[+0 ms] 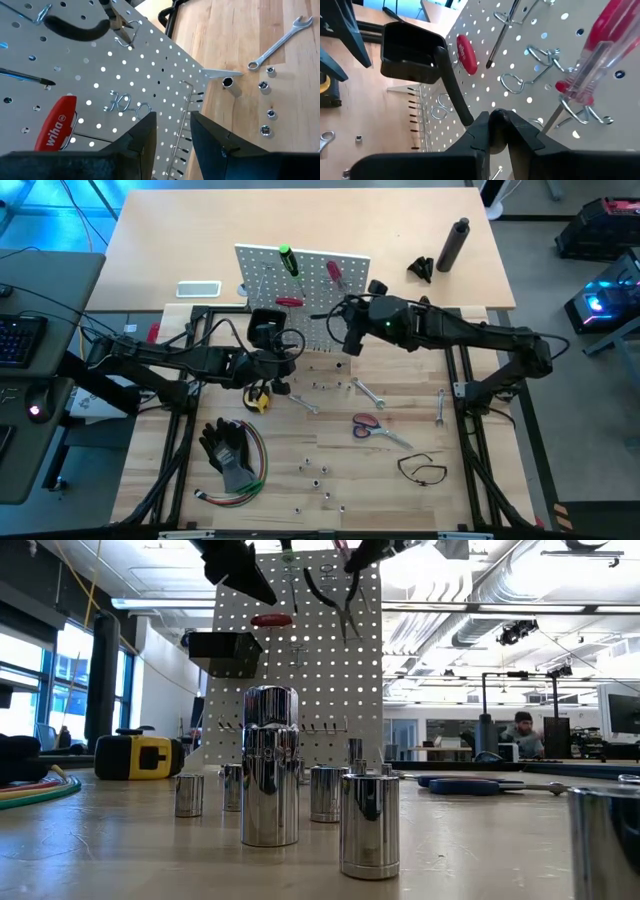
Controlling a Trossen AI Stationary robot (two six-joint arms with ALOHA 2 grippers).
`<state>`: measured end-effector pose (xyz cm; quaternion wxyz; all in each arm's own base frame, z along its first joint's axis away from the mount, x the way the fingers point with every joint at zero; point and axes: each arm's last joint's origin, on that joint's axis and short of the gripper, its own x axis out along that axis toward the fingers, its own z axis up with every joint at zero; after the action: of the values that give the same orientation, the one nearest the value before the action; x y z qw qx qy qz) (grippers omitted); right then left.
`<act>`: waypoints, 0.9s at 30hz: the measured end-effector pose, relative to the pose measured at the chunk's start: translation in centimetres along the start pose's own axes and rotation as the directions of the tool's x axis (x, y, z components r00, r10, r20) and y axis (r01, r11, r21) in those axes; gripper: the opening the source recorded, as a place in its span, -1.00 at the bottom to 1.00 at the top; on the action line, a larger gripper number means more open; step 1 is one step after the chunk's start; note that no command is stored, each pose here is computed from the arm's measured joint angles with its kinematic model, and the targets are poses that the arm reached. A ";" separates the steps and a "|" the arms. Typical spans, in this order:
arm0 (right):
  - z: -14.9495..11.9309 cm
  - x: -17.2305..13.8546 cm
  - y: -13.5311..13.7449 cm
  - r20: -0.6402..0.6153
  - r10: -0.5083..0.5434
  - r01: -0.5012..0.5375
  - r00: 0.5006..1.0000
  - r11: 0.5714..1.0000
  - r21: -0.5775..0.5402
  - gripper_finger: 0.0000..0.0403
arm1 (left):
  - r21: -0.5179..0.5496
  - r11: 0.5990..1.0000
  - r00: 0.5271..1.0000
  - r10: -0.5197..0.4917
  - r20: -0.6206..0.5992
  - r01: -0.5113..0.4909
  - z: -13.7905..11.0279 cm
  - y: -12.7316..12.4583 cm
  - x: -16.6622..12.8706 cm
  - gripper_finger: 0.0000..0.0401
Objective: Hang tools onto peg board
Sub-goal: Hang the black pliers on the white peg board
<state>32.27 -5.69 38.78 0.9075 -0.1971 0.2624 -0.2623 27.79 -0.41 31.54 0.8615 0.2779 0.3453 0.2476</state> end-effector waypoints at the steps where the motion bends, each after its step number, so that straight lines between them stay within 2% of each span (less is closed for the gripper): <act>1: 0.0 0.1 0.1 -0.003 0.000 0.000 1.000 1.000 0.000 -0.85 | -0.003 1.000 1.000 0.000 0.000 0.000 0.0 0.0 0.0 -0.43; 18: -0.8 0.3 0.2 -0.098 -0.077 0.076 0.992 0.997 -0.012 -0.85 | 0.007 1.000 1.000 -0.001 -0.004 0.001 0.0 0.0 0.0 -0.43; 27: -1.6 0.4 -0.3 -0.167 -0.112 0.122 0.980 0.991 0.050 -0.79 | 0.003 1.000 1.000 -0.002 -0.004 0.002 0.0 0.0 0.0 -0.43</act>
<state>31.55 -6.55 37.54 0.8714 -0.1624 0.3160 -0.3382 27.76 -0.45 31.50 0.8608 0.2782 0.3475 0.2467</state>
